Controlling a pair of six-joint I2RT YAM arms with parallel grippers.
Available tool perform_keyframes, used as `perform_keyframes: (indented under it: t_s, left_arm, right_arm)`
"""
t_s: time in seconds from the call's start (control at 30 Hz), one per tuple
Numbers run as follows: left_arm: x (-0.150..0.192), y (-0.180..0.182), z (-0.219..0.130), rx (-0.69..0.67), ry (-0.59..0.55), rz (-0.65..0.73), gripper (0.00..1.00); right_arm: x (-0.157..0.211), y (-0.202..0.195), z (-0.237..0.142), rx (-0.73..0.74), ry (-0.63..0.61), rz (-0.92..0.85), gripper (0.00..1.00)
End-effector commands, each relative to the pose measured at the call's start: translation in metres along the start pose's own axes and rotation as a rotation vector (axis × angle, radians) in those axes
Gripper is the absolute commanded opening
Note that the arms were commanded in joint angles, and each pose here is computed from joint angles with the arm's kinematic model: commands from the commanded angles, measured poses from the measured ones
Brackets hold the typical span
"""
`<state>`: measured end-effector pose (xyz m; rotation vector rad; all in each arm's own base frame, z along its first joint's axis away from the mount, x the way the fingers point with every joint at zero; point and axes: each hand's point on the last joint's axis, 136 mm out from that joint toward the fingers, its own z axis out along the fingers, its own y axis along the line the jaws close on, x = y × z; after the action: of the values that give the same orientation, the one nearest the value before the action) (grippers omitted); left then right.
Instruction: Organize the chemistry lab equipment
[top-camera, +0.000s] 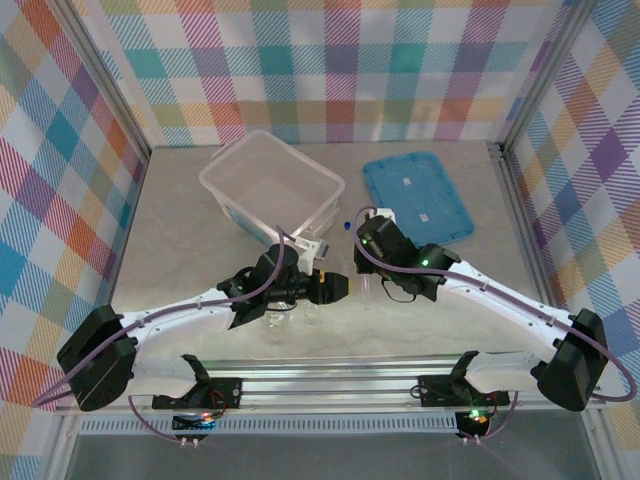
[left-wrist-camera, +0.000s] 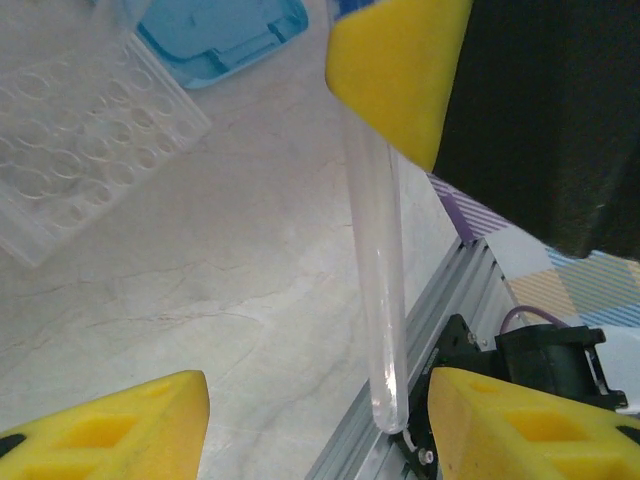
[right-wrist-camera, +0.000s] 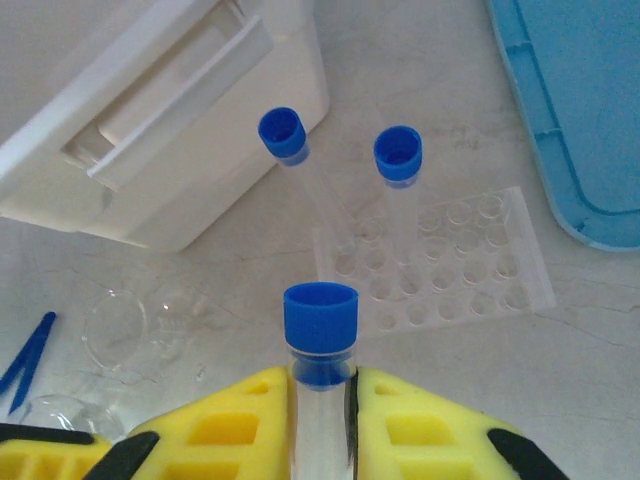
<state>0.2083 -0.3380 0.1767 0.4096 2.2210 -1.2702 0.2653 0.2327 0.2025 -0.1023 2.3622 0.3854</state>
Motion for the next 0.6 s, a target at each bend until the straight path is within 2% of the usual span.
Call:
perform_keyframes:
  t_s: [0.0,0.23,0.57]
  left_arm:
    - [-0.012,-0.027,0.006,0.089,-0.026,0.0,0.6]
    - [-0.01,-0.032,0.023,0.122,-0.012,-0.025,0.6]
    - [-0.011,-0.038,0.029,0.133,-0.005,-0.02,0.58]
  right_arm:
    - [-0.017,0.008,-0.011,-0.068,-0.079,0.078,0.18]
    - [-0.027,0.011,-0.017,-0.084,-0.112,0.102,0.18]
    - [-0.027,0.013,-0.015,-0.099,-0.112,0.127,0.18]
